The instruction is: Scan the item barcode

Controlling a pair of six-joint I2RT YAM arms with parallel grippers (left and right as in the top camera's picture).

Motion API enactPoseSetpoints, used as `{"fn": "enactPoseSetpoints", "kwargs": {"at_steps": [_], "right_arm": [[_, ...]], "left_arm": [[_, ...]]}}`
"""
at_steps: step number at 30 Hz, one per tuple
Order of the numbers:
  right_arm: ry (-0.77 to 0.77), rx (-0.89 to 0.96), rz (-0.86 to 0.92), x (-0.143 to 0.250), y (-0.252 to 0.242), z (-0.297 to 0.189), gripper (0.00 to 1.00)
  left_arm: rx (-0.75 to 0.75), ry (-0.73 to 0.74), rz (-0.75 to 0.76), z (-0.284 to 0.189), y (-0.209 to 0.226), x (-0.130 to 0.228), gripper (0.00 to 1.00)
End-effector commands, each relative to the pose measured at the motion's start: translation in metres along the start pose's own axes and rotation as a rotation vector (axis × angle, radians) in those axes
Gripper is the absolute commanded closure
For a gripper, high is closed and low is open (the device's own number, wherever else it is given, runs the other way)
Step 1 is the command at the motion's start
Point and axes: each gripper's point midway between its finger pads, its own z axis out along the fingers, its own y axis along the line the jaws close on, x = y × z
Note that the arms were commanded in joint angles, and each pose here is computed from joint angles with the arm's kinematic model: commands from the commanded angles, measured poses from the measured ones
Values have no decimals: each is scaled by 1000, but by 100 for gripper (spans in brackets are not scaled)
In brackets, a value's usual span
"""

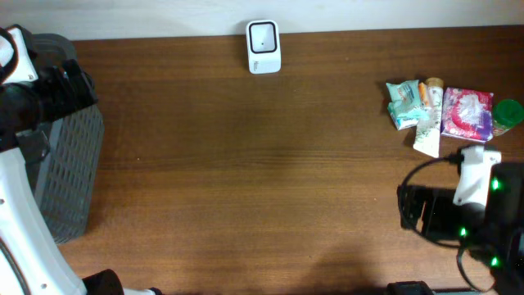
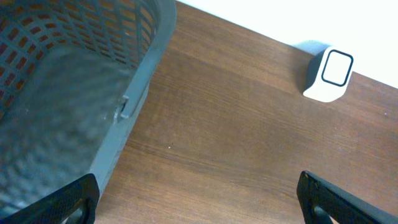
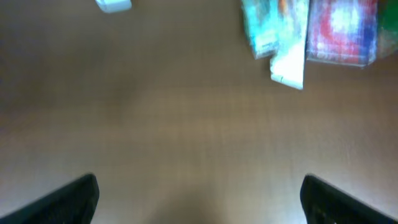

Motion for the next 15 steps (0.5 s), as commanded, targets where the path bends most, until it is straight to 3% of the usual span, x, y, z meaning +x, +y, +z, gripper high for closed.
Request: {"fn": "enactPoseSetpoints", "kwargs": {"at_steps": [1,3,7,15], "right_arm": [[-73,-18,-55,26,-2,17,1],[-99,-26,-58,50,-5,25,1],[-337,3,-193,34,-9,23,1],[-513,33,-179,36,-21,79,1]], "left_arm": [[3,-22,-1,-8,-2,-2,1],[3,-22,0,-8,-2,-2,1],[3,-22,0,-8,-2,-2,1],[3,-22,0,-8,-2,-2,1]]}}
